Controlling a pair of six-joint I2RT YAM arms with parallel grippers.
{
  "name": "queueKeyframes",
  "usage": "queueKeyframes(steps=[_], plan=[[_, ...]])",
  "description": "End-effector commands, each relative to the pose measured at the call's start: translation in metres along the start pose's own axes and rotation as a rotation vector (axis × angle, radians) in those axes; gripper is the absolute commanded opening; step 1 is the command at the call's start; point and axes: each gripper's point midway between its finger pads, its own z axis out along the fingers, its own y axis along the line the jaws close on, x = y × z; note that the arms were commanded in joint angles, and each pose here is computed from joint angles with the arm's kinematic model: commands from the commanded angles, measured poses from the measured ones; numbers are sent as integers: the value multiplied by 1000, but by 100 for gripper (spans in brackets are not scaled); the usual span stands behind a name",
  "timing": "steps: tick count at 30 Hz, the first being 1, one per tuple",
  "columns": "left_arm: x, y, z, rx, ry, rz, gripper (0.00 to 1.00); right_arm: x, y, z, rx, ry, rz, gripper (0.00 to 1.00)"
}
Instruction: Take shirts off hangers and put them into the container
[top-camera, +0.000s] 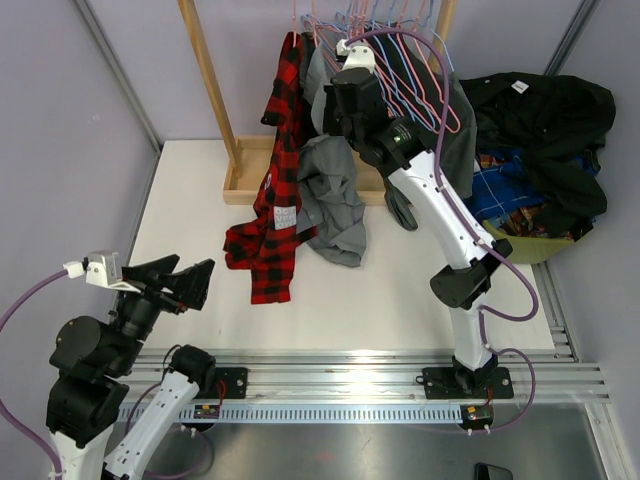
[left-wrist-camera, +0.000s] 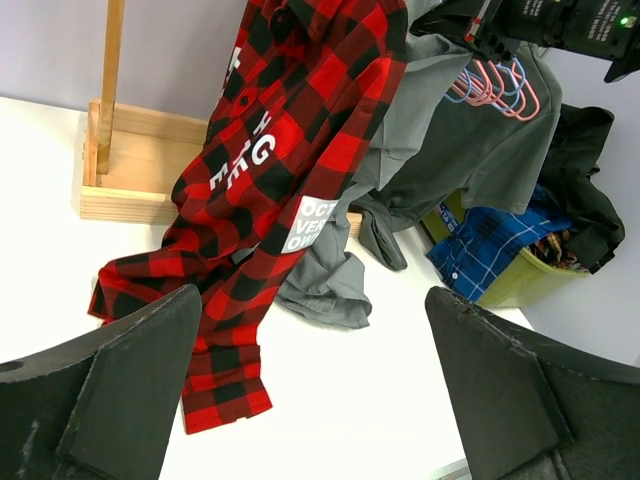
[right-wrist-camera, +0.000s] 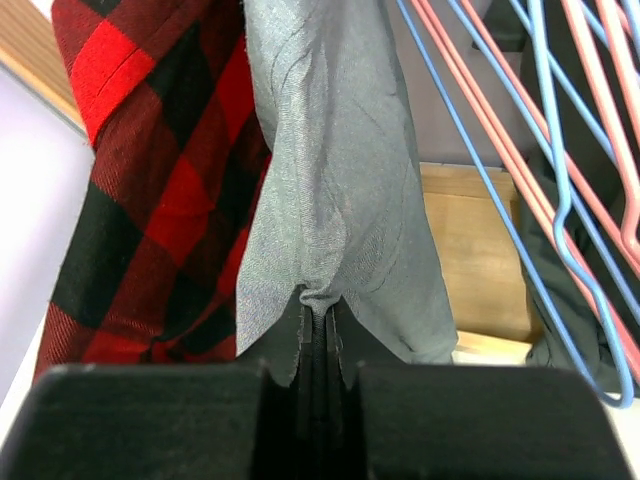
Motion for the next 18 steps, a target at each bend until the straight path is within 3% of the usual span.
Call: queueKeyframes(steps=[1,6,14,18], plan=[[-12,-2,-7,10,-50,11,99,3,5,-4,-42,27,-61,0],[-12,-1,-9,7,-55,9,99,-28,12,-9,-88,-92,-89,0],[-10,-1,-6,8,-49,3,99,-127,-3,-28,15,-532,14,0],[-9,1,-8,-2,-53,2,99,-131,-12,-28,66,-598,43,0]])
